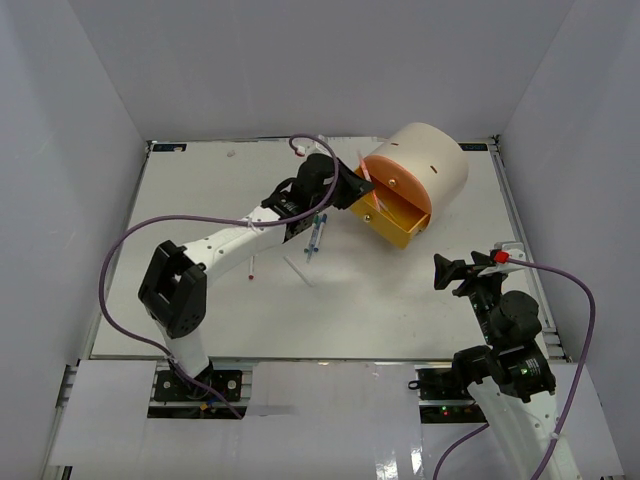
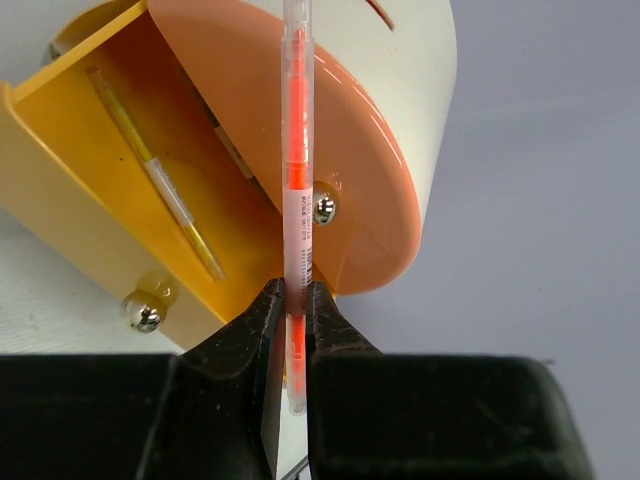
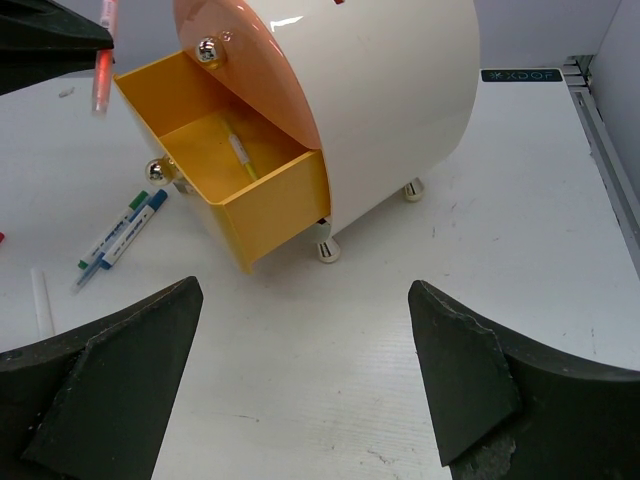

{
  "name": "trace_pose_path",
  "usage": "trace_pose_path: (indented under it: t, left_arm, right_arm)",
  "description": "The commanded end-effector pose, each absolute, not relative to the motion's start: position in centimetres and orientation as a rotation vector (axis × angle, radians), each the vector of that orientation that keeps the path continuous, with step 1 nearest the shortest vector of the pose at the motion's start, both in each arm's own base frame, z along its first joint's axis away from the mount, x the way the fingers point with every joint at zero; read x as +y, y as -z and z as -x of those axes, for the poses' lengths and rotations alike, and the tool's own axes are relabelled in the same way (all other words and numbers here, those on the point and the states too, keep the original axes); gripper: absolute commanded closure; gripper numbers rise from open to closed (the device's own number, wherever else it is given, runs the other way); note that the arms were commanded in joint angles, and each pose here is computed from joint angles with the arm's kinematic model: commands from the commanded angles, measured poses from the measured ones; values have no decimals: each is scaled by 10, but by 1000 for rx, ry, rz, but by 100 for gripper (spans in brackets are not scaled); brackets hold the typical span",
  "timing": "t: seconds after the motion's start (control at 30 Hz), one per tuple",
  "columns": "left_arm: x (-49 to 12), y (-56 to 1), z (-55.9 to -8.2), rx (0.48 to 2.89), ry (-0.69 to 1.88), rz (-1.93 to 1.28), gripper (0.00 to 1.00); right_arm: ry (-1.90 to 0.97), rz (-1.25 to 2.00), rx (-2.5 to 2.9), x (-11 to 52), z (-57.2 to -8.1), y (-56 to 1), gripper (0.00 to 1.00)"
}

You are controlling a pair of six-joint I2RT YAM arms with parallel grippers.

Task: Sort the stationery into containers
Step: Place the pen in the drawer.

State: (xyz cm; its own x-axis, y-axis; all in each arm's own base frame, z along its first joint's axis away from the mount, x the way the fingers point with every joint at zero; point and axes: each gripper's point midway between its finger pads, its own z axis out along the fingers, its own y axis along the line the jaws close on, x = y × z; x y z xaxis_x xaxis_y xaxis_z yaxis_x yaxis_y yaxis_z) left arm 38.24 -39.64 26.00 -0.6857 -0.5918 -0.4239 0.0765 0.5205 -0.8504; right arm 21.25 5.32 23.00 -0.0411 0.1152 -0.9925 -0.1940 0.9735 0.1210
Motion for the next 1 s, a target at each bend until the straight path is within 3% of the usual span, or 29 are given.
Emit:
trace_pose_path:
  t: [0.0,0.33,0.77,0.97]
  left_arm:
    - [-404,-291,-395,1928,1212,494,92]
    - [-429,-265,-396,1912,1191,564,85]
    - [-432,-264,-395,1905,1161,524,52]
    - [-411,-277,-384,1900,1061,417,44]
  right_arm:
    - [-254,46,1525,52,-213,-246,10]
    - [-256,47,1518,52,-212,-247,10]
    - [-262,55,1519,53,-212,-247,10]
    - [-264,55,1524,54,-212,-245,10]
